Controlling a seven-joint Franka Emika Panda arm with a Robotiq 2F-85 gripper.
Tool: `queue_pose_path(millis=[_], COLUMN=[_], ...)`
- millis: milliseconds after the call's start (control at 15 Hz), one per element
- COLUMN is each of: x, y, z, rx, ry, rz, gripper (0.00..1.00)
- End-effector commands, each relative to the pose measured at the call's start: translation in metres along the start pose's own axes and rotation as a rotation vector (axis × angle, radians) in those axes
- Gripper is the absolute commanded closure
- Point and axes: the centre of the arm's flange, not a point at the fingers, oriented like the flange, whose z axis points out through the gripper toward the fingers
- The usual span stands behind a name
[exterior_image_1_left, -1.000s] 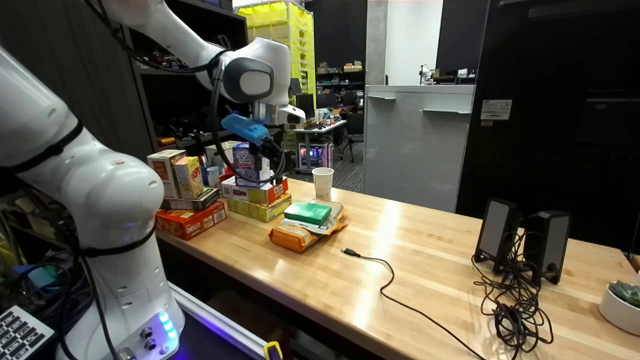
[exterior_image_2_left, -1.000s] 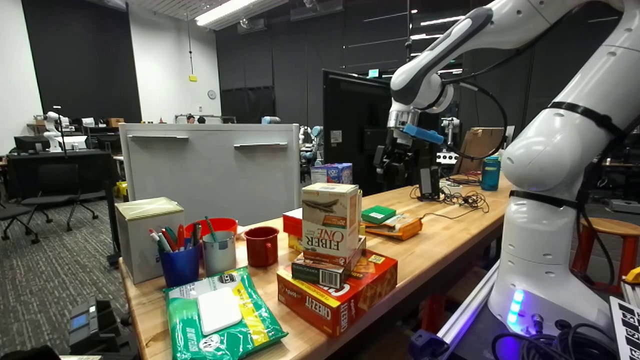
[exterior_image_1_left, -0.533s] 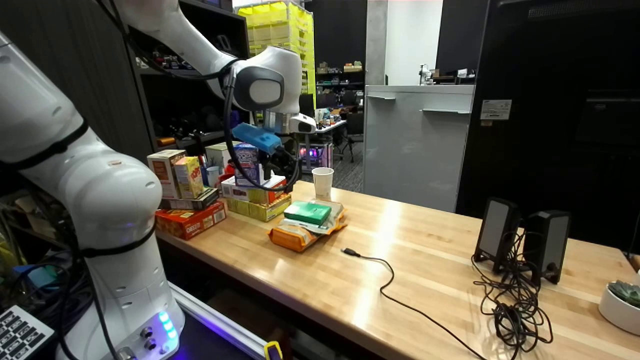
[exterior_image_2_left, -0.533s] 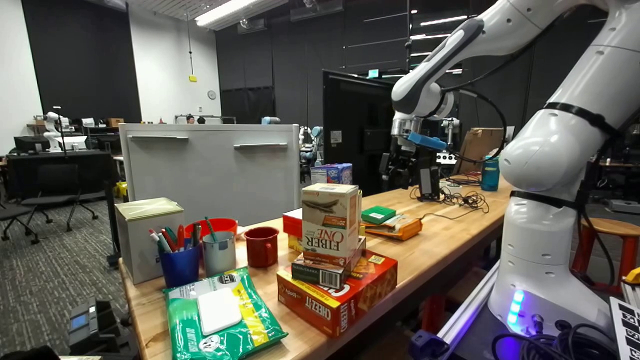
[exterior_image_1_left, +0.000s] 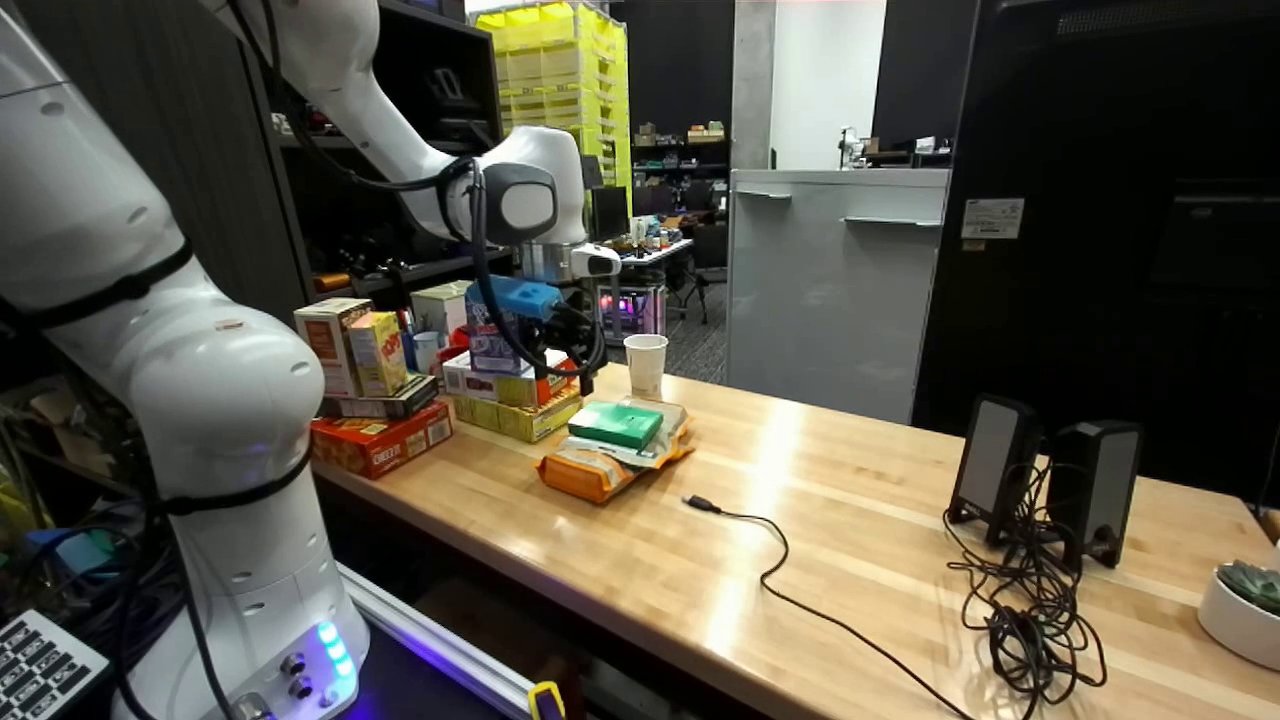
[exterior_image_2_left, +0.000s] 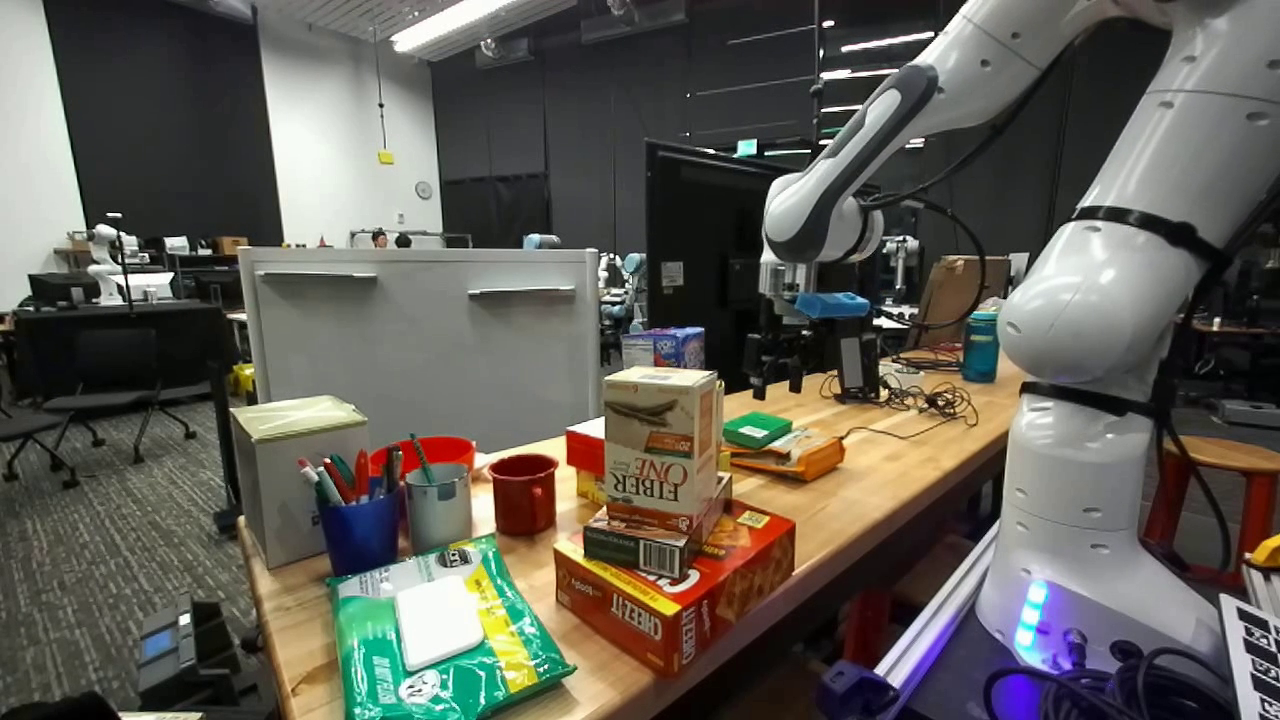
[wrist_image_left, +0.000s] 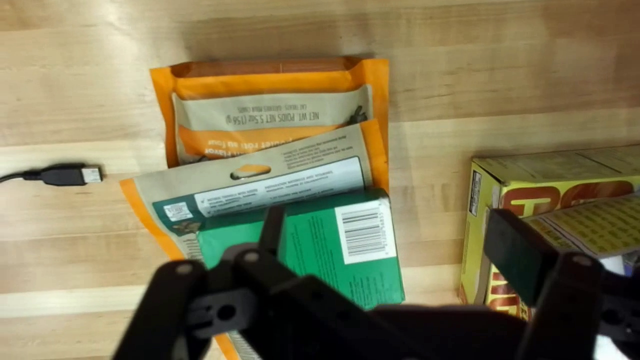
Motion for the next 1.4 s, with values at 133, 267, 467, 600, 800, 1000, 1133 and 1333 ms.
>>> queue_pose_path(millis=[133,267,467,600,800,1000,1133,1333], x=[0.012,0.019,0.029,0.033,0.037,0.038,0.039,0.04], y=[-0.017,-0.026,-0.04,-0.045,-0.042,-0.028,-0.015,0.002], z=[0.004,0.006,0.012,0.018,0.027,0.028,0.027,0.025], rx=[-0.039,-0.038,-0.046,-0.05,-0.054,-0.055,-0.055,-0.057], ry=[0.027,0.039,0.038,0.031,0.011,0.005,0.002,0.008], rz=[0.149,0.235,0.35,0.45,0.591,0.7,0.76,0.837], gripper=[0.0,0.0,0.0,0.0,0.0,0.0,0.0,0.0])
